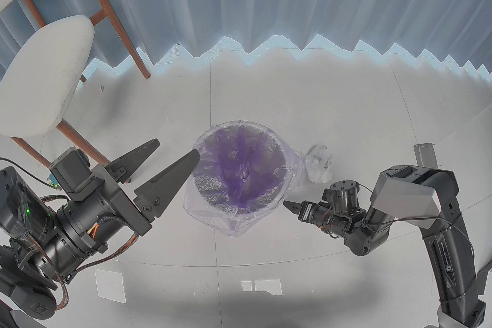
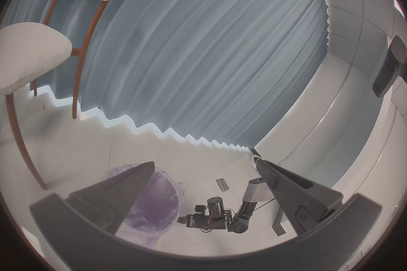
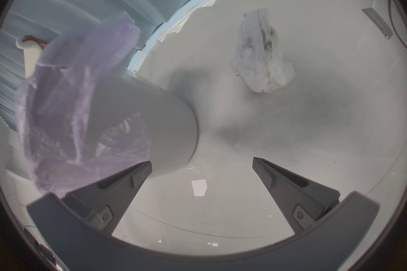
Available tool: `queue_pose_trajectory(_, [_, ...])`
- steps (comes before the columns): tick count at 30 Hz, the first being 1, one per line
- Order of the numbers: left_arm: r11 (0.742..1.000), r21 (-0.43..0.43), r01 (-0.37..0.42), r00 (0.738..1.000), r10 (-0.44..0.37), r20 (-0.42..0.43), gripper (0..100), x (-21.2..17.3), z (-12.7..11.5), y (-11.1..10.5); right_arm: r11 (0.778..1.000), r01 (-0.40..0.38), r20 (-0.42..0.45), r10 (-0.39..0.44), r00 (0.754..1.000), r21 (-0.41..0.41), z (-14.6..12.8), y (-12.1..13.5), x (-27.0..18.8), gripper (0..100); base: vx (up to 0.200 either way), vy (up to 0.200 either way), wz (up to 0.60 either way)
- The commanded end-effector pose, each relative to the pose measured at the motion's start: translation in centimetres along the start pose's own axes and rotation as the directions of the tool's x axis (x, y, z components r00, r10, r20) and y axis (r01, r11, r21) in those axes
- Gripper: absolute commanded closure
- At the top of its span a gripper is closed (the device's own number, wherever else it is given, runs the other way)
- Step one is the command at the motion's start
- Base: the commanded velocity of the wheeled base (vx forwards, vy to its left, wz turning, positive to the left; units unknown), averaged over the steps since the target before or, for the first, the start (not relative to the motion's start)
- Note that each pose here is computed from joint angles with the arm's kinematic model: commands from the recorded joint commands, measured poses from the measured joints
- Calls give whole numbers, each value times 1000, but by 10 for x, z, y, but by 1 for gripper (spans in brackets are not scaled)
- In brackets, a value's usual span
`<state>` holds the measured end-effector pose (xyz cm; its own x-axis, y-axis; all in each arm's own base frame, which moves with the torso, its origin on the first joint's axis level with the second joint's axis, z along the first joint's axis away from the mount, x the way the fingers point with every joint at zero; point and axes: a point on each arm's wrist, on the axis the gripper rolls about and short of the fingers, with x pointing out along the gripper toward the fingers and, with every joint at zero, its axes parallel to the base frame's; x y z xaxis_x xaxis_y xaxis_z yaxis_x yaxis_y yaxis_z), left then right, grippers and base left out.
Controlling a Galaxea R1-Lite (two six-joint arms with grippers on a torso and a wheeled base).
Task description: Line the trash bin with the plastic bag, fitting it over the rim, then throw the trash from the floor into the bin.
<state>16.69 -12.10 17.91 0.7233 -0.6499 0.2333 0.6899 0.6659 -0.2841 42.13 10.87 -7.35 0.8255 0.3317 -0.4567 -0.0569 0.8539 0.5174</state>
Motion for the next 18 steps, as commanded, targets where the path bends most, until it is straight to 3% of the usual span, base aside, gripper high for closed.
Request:
queue_pose_trajectory(1, [1000, 25, 1, 1000, -1, 2, 0, 0, 0, 0, 999, -46, 35, 47, 998, -21, -18, 3, -30, 0, 0, 0, 0])
queue_pose_trajectory(10, [999, 49, 3, 1000, -3, 0, 0, 0, 0, -1, 982, -170, -24, 169, 985, -77, -50, 43, -67, 0, 0, 0, 0])
queue_pose_trajectory(18, [999, 48, 1, 1000, -1, -3, 0, -1, -1, 0, 966, -240, -25, 239, 971, -97, -58, 65, -56, 0, 0, 0, 0])
